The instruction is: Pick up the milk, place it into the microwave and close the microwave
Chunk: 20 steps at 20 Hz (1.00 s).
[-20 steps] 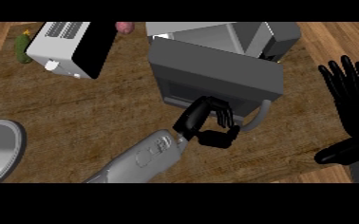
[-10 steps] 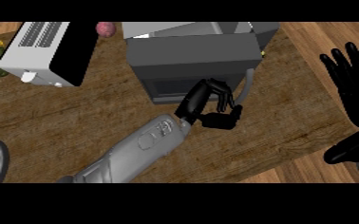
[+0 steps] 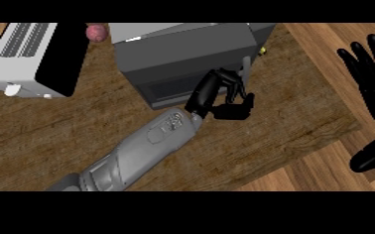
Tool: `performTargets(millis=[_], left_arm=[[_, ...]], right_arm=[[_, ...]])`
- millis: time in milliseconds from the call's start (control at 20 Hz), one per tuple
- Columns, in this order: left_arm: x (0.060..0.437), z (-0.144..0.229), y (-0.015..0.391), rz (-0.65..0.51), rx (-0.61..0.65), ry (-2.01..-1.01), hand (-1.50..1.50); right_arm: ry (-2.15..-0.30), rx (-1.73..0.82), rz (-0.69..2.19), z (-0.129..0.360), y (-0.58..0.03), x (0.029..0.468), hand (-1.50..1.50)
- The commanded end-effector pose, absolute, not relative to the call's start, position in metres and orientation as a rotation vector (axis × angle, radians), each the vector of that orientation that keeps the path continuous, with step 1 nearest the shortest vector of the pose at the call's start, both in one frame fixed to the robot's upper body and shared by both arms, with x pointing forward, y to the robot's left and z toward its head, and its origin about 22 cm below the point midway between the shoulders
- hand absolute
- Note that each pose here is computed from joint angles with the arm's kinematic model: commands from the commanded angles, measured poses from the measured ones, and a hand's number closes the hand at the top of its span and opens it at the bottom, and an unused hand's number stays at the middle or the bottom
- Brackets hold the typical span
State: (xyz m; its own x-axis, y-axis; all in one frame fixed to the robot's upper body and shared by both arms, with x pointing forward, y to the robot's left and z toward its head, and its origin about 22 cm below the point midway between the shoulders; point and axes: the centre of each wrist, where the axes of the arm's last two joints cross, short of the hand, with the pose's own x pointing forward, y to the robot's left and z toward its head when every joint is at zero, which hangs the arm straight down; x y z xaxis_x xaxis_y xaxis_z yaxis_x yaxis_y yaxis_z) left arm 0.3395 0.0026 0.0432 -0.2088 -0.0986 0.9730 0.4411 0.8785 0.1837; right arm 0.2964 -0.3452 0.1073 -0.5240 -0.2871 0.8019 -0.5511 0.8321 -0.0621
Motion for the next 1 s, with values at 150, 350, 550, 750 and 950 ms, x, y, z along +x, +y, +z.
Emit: performTargets(millis=[150, 350, 550, 750, 950], left_arm=[[0.359, 0.079, -0.011, -0.487, -0.266, -1.801, 1.5], [0.362, 0.081, -0.011, -0.469, -0.247, -1.815, 1.5], [0.367, 0.09, -0.013, -0.442, -0.232, -1.828, 1.5], [0.37, 0.092, -0.012, -0.408, -0.22, -1.833, 1.5], [0.372, 0.092, -0.012, -0.391, -0.205, -1.834, 1.5]], right_arm=[[-2.158, 0.627, 0.433, 0.127, -0.35, 0.302, -1.5], [-2.156, 0.611, 0.452, 0.138, -0.357, 0.306, -1.5], [-2.16, 0.614, 0.471, 0.146, -0.358, 0.307, -1.5], [-2.164, 0.601, 0.475, 0.153, -0.363, 0.31, -1.5], [-2.172, 0.572, 0.503, 0.165, -0.368, 0.311, -1.5]])
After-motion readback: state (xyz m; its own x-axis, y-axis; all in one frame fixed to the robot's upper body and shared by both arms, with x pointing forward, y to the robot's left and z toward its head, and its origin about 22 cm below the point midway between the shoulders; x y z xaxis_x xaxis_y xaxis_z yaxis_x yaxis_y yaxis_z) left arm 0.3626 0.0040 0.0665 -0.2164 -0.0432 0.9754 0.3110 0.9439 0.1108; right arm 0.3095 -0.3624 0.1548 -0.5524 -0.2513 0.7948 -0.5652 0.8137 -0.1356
